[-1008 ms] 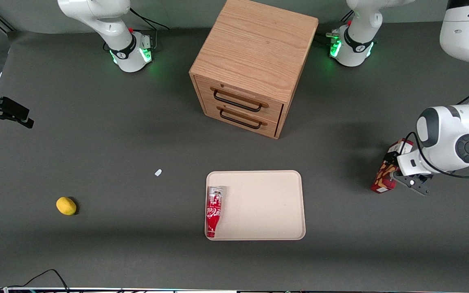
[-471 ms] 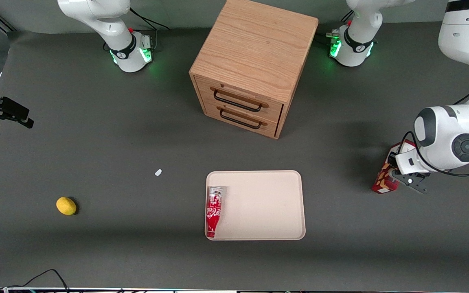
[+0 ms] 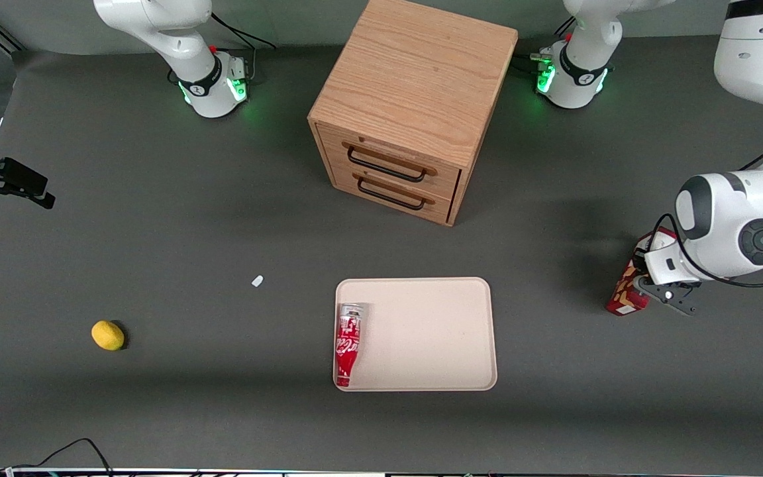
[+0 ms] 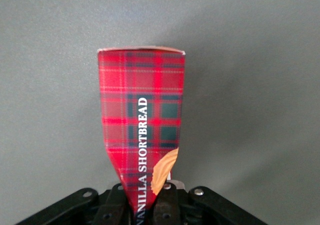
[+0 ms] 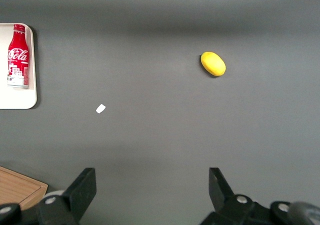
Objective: Place red cookie box on tray
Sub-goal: 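Carry the held cookie box with the left gripper over the white tray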
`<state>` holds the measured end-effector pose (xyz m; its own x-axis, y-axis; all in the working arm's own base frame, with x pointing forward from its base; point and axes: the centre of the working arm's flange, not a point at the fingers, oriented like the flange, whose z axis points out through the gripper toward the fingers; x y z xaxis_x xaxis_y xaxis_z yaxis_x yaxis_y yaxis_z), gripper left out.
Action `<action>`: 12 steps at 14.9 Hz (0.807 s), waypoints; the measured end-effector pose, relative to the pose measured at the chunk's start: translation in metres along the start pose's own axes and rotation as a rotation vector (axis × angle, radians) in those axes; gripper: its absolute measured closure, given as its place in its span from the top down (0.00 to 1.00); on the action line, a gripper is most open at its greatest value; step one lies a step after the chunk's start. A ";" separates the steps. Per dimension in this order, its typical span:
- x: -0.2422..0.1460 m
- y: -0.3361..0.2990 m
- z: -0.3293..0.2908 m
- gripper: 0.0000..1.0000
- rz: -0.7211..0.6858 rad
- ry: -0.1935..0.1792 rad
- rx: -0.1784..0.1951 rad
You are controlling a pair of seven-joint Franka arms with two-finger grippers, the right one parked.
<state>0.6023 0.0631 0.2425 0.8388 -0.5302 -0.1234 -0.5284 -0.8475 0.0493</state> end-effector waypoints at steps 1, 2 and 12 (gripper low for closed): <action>0.004 -0.002 -0.014 0.13 -0.004 -0.004 -0.008; 0.008 -0.004 -0.036 0.13 -0.005 -0.005 -0.010; 0.113 0.133 -0.222 0.13 -0.296 0.022 -0.022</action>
<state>0.6557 -0.1149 0.4548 0.9589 -0.2599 -0.1138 -0.2575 -0.9656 0.0354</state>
